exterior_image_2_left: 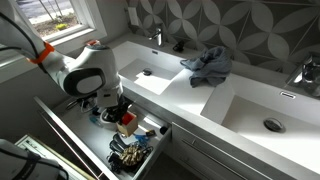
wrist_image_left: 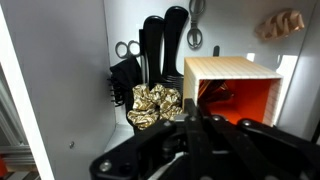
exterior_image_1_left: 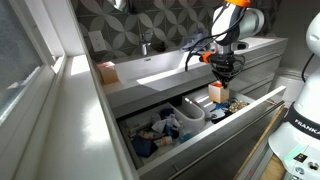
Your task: Pick up the square cup on the right of the sink edge near the window sill and put it in the right side of the opened drawer
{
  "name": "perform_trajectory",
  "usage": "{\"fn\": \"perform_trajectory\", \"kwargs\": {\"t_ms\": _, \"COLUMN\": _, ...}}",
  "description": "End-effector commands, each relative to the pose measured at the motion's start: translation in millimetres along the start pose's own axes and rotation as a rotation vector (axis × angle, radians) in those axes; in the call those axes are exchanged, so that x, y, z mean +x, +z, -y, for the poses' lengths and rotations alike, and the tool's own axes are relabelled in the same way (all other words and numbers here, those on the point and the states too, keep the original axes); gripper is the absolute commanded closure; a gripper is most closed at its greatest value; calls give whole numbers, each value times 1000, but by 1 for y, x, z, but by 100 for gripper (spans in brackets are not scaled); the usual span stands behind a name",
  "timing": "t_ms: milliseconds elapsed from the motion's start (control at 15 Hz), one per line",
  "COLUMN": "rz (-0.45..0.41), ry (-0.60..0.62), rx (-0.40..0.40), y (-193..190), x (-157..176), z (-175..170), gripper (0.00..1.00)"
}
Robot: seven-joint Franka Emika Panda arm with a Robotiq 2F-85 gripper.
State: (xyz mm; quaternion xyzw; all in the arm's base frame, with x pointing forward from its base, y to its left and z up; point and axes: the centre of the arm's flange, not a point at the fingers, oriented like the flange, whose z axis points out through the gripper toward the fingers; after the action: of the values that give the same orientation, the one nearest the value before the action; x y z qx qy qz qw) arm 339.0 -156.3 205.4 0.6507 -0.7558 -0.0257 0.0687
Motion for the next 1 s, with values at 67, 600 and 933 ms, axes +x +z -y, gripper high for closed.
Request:
{"fn": "perform_trajectory", "kwargs": {"t_ms": 67, "rz": 4, "ry": -10, "rx": -6, "y": 11, "x": 0, "z": 0, "gripper": 97}}
{"fn": "perform_trajectory", "kwargs": {"t_ms": 600, "rz": -16, "ry": 9, "rx": 51, "y": 29, "x": 3, "z": 22, "gripper": 99}}
{"fn": "perform_trajectory", "kwargs": {"t_ms": 933, "rz": -22, "ry": 14, "rx": 93, "y": 49, "x": 6, "z": 32, "gripper": 99}}
